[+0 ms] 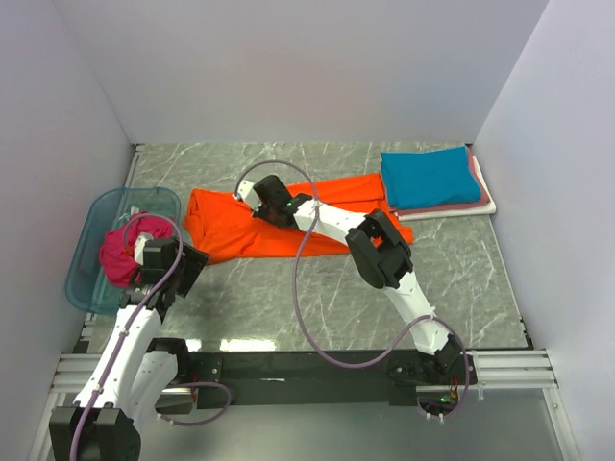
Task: Fold and stack the t-shirts
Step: Fold the tshirt
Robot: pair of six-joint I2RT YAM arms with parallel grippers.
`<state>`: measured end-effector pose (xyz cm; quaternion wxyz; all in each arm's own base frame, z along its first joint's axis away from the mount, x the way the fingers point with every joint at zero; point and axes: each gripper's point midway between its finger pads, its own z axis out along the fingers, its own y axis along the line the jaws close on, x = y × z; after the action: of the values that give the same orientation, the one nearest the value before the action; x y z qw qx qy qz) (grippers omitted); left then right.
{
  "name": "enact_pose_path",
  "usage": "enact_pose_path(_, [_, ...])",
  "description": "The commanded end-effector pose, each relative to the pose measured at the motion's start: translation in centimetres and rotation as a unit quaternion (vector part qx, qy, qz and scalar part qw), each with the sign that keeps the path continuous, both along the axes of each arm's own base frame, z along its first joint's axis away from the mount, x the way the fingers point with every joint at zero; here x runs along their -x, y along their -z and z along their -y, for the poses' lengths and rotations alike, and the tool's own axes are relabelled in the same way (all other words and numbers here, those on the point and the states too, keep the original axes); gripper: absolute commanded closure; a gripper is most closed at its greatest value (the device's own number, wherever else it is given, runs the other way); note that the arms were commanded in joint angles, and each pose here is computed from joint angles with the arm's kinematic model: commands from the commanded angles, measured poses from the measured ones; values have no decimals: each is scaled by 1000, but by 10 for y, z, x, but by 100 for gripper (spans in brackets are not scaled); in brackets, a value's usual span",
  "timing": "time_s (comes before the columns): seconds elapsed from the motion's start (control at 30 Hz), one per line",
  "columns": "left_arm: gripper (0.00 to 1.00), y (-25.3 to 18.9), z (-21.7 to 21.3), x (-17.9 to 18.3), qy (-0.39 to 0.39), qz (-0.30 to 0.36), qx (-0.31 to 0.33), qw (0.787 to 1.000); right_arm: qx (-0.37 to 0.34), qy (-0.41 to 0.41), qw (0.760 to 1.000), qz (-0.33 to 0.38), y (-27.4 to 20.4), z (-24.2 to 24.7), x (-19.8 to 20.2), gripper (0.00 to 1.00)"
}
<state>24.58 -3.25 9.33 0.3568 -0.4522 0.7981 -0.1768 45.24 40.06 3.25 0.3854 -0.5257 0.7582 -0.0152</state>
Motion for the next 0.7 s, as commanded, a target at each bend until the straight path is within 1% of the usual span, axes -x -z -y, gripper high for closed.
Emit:
enact_pose_path(0.0, [23,-5,1,-7,6,17,0,1000,-54,48,997,15,-42,12,-10,80])
enact_pose_path(0.07, [23,-5,1,-7,7,16,0,1000,-65,57,996,9,-43,15,-10,76])
enact_pose_path(0.17, [23,-4,1,-7,9,14,-2,1000,-89,84,992,-1,-47,18,-15,74])
enact_pose_path(0.3, [23,-4,2,-6,10,13,-1,1000,-134,153,979,-23,-53,32,-35,72])
enact_pose_path(0.33, [23,-4,2,-6,9,14,-1,1000,-141,160,977,-28,-59,33,-39,72])
enact_pose_path(0.4, [23,-4,2,-6,10,14,0,1000,-150,178,971,-45,-53,40,-45,71])
enact_pose_path(0.5, [23,-4,2,-6,11,14,0,1000,-161,187,967,-57,-56,45,-47,69])
enact_pose_path(0.53, [23,-4,3,-6,12,14,0,1000,-161,191,967,-58,-55,49,-48,65])
enact_pose_path(0.67, [24,-4,3,-7,14,13,0,1000,-167,188,966,-60,-63,53,-49,61])
